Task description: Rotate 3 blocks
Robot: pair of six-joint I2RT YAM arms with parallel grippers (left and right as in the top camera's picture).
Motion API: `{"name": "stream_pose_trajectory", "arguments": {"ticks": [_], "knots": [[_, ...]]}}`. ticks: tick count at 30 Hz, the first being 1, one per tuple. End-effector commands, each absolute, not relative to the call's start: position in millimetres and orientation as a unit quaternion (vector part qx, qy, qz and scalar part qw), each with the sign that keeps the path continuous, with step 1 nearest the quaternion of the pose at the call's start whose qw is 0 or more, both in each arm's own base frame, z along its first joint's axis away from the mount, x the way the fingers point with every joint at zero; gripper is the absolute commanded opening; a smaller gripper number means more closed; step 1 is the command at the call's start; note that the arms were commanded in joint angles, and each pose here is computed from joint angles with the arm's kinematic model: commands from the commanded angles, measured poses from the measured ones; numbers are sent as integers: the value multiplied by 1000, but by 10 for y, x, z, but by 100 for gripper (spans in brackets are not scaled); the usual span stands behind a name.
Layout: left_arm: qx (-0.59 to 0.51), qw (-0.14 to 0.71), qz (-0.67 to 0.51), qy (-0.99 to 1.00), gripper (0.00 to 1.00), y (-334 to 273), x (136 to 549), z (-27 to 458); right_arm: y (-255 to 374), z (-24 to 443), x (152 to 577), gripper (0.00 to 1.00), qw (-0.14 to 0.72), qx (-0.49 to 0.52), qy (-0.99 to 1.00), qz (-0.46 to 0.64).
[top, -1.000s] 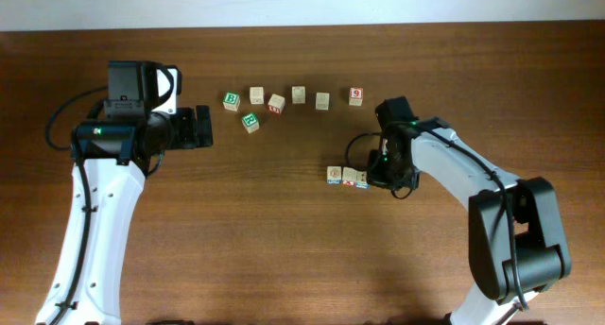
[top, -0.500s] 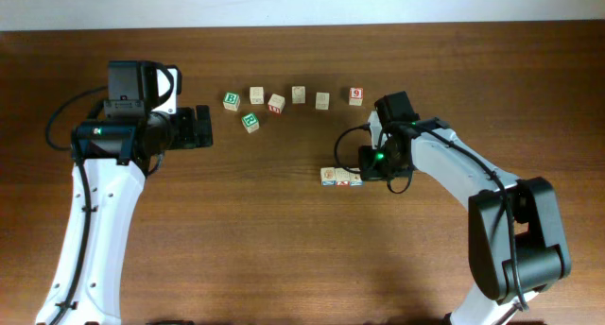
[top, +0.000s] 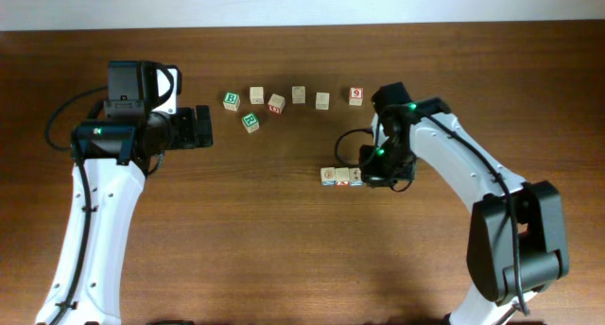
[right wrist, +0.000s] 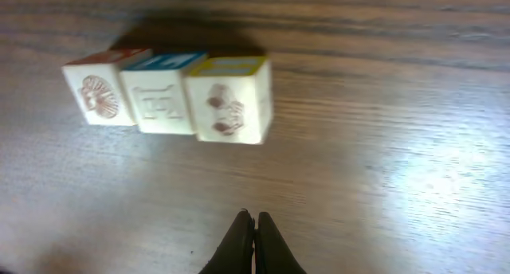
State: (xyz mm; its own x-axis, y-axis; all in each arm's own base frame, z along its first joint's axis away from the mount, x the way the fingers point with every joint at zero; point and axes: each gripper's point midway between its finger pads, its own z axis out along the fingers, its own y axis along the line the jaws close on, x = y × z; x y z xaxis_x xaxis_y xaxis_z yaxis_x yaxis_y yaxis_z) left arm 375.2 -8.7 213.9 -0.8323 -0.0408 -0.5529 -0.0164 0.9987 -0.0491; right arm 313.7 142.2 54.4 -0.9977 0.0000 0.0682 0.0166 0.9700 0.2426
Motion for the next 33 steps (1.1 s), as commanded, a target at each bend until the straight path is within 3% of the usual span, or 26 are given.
{"name": "stream_pose_trajectory", "arguments": {"ticks": [1, 9, 33], "knots": [[-22, 298, -21, 954, 99, -75, 3787, 2203, 1524, 365, 2987, 5, 36, 38, -994, -91], [-22, 298, -21, 954, 99, -75, 3787, 2203, 1495, 125, 3072, 5, -7, 38, -997, -68], [-22, 298, -21, 954, 99, -75, 3787, 2203, 1545, 139, 3225, 4, -41, 67, -994, -75]]}}
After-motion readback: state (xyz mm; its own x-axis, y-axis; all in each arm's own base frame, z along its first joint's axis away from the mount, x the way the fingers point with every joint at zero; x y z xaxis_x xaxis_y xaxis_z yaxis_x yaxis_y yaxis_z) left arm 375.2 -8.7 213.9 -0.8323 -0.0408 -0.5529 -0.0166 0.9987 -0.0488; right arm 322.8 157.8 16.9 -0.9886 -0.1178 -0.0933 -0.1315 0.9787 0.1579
